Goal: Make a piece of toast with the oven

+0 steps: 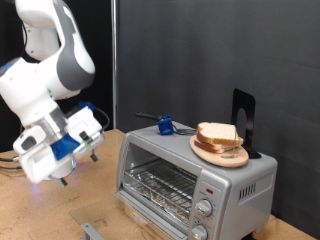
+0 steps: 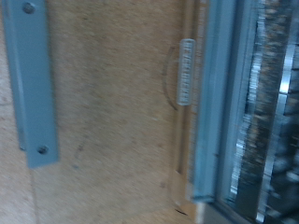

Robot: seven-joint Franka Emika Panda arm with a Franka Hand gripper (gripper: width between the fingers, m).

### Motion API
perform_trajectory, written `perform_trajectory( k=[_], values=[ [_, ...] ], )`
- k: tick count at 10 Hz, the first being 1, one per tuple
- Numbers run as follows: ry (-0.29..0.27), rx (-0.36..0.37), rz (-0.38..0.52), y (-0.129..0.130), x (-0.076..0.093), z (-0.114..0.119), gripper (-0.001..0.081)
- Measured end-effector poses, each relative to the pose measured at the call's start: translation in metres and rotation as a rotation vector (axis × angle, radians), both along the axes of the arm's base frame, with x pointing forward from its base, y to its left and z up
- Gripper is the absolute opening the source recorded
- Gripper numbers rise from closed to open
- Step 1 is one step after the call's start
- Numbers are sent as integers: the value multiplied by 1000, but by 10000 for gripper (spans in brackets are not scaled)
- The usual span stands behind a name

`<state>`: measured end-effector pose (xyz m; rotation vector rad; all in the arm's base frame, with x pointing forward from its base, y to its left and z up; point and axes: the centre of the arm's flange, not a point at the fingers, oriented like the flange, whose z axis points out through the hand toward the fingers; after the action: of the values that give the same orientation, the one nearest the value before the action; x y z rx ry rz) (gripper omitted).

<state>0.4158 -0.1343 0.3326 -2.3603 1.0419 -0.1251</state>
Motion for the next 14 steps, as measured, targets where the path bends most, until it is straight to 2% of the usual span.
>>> perform_trajectory(
  k=[2, 4, 5, 6, 7, 8, 10, 11, 12, 14],
  values=[
    [-28, 49, 17, 5, -3, 34, 808],
    [-17, 34, 7, 15, -5, 67, 808],
    [0, 22, -16, 19, -9, 74, 808],
    [-6, 24, -8, 19, -9, 73, 808],
    [-29, 47, -26, 20, -7, 74, 808],
    [-85, 99, -59, 27, -1, 81, 808],
    [-162, 168, -78, 54, 12, 106, 808],
    [-173, 162, -47, 70, 16, 116, 808],
    [-176, 123, 8, 88, 18, 123, 808],
    [-182, 12, 147, 125, 21, 137, 808]
  ],
)
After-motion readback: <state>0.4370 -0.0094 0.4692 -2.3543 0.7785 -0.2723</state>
